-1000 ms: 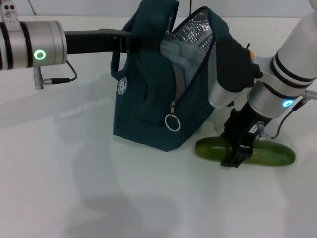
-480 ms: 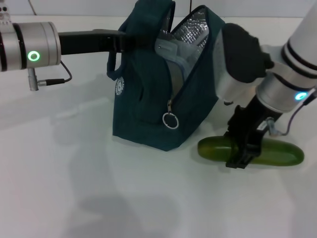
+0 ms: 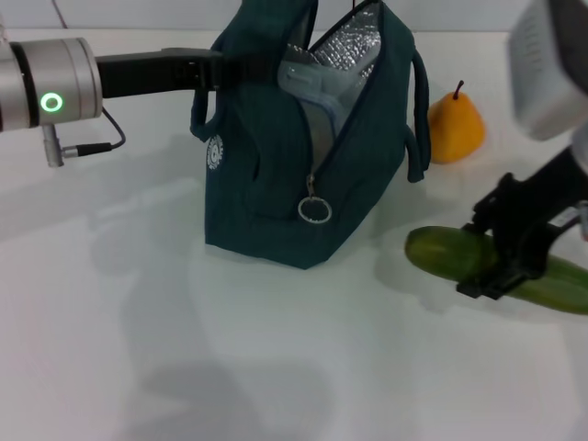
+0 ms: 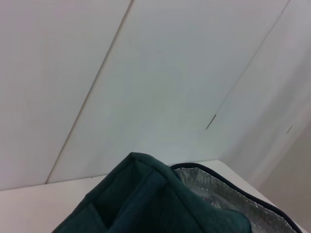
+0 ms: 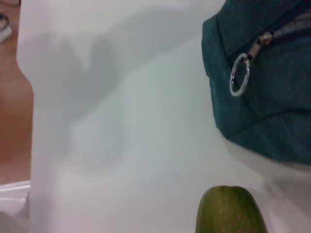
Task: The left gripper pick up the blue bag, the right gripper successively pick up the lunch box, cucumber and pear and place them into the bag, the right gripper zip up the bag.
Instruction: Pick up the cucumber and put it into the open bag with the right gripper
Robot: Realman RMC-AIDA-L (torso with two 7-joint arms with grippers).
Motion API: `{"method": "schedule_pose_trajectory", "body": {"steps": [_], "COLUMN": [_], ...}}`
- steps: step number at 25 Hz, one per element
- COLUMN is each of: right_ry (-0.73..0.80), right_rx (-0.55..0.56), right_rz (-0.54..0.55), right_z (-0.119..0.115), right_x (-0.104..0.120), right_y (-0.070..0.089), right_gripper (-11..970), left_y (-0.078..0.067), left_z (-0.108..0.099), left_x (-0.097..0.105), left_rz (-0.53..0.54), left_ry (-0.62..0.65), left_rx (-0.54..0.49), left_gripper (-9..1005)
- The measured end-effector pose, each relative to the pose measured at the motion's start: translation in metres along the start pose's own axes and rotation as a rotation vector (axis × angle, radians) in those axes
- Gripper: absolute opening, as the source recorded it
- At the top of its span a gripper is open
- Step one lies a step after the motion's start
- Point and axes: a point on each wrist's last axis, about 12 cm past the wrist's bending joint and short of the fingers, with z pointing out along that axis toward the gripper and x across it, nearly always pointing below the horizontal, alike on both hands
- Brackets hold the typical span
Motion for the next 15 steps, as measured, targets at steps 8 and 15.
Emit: {"method": "schedule_pose_trajectory", "body": {"steps": [8,15], "right_ry": [-0.047,-0.171], "right_rx": [-0.064,-0.108], "right_rz": [0.04,0.027], "right_z": [-0.004,-0.017], "right_x": [0.025,0.039], "right_y": [0.016,0.032], "right_gripper": [628,629], "left_y": [0.001,0.001], "left_z": [-0.002,-0.003], "left_x": [0.003,0.004], "left_rz": [-0.007,-0.011], "left_ry": [-0.001,0.0], "left_rx": [-0.003,-0.006], "left_gripper": [40,40]}}
